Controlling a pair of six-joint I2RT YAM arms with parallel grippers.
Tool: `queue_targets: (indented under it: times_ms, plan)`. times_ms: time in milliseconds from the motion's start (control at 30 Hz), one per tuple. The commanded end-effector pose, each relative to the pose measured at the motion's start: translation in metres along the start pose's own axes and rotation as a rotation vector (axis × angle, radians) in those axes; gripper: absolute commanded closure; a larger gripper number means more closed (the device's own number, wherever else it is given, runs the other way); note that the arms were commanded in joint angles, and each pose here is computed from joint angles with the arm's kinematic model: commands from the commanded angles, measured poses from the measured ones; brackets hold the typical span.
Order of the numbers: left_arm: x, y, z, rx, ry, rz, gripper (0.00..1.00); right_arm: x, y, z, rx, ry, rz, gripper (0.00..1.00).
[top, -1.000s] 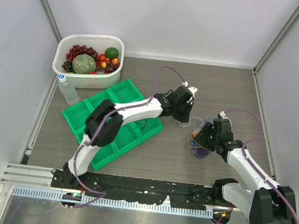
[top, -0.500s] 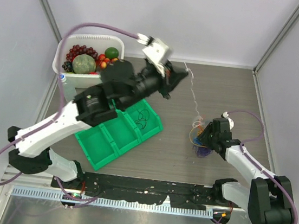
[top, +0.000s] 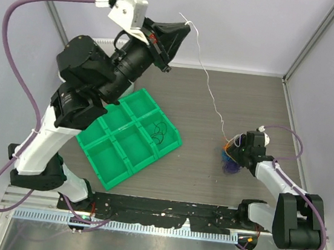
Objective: Untangle the cables
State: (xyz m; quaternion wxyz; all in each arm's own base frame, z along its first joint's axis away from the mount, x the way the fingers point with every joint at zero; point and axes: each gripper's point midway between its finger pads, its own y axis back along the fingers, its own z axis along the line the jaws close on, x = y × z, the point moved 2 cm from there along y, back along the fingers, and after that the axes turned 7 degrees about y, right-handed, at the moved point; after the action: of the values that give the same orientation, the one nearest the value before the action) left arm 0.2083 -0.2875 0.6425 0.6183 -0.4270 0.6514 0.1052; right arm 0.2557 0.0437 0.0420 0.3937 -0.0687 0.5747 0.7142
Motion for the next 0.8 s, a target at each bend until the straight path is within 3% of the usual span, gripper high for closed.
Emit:
queue_targets:
  times_ms: [0,500,767]
  plan:
    - [-0.053,0.012,0.000,0.016,0.022,-0.123,1.00,0.004,-0.008,-0.021,0.062,-0.044,0.035,0.46]
    - [-0.141,0.061,0.039,-0.154,-0.046,-0.343,1.00,0.003,-0.007,-0.025,0.056,-0.077,0.035,0.45]
    - [-0.166,0.089,0.056,-0.216,-0.075,-0.397,1.00,0.004,-0.007,-0.025,0.055,-0.080,0.035,0.46]
